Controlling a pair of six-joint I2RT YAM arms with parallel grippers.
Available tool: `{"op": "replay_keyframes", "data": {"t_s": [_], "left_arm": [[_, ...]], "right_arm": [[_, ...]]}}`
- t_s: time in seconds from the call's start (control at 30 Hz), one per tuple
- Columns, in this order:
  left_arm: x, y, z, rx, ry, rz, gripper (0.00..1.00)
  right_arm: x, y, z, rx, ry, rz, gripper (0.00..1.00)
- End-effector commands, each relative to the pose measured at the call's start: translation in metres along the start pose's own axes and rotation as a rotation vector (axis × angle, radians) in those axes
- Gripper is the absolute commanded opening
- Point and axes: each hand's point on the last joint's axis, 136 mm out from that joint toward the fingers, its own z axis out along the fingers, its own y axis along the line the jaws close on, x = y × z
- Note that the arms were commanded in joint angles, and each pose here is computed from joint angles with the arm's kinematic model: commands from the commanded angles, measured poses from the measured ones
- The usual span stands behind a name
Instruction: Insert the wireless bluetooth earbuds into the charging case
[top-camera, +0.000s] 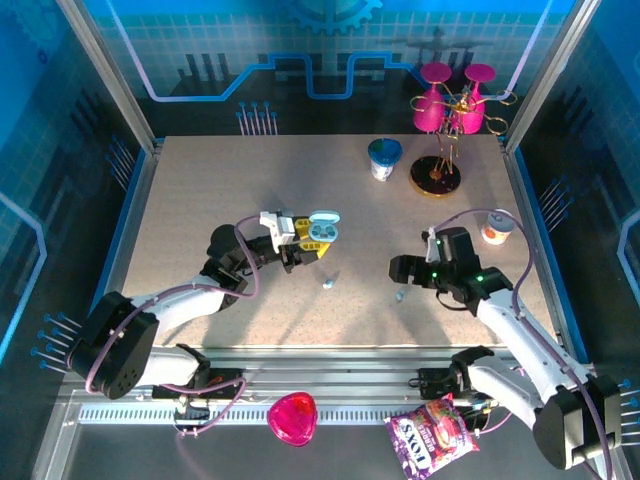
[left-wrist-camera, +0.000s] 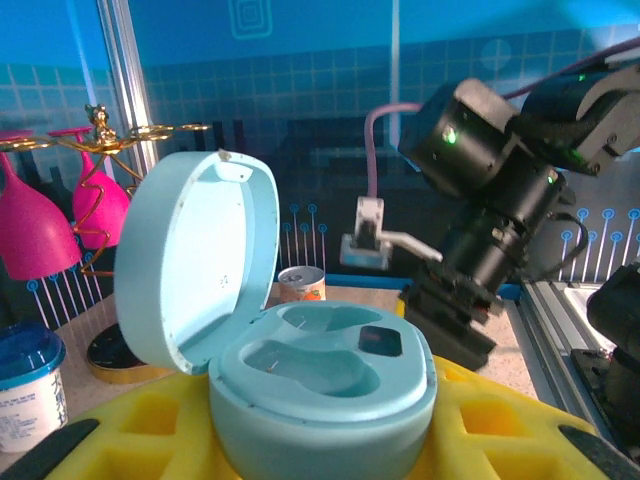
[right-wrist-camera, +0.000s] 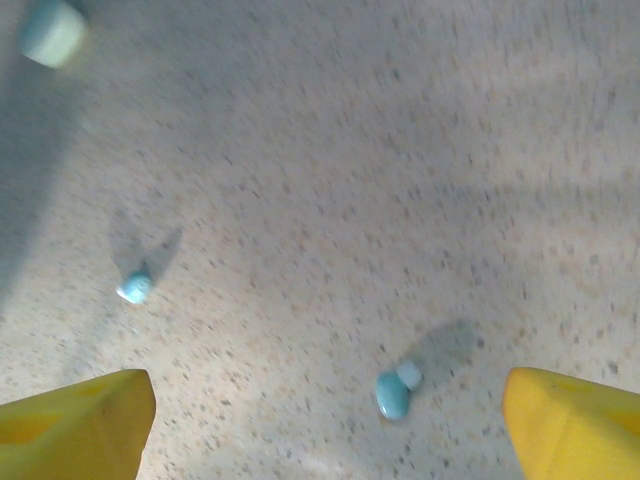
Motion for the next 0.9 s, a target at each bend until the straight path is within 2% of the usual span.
{"op": "replay_keyframes", "data": {"t_s": [0.0,0.1,0.2,0.43,0.73,0.87], "left_arm": [[-0.009,0.001,0.001,-0.006,-0.046,0.016,0.30],[-0.008,0.001,0.001,-0.007,-0.043,0.008,0.30],[-0.008,0.001,0.002,-0.005,-0.040,0.000,0.31],[-0.006,0.001,0.001,-0.005,-0.023,-0.004,0.31],[-0.006,0.001,0.002,-0.003,-0.019,0.001,0.31],[-0.006,0.000,0.001,-0.001,-0.018,0.000,0.31]], "right_arm": [[0.024,-0.007,0.011,0.044,0.076,0.042,0.88],[0.039,-0.009,0.024,0.044,0.128,0.043,0.85],[0.052,-0.009,0.037,0.050,0.171,0.048,0.77],[0.068,0.011,0.055,0.023,0.210,0.031,0.70],[0.075,0.017,0.068,0.014,0.213,0.067,0.68],[0.073,0.008,0.068,0.060,0.184,0.084,0.68]]}}
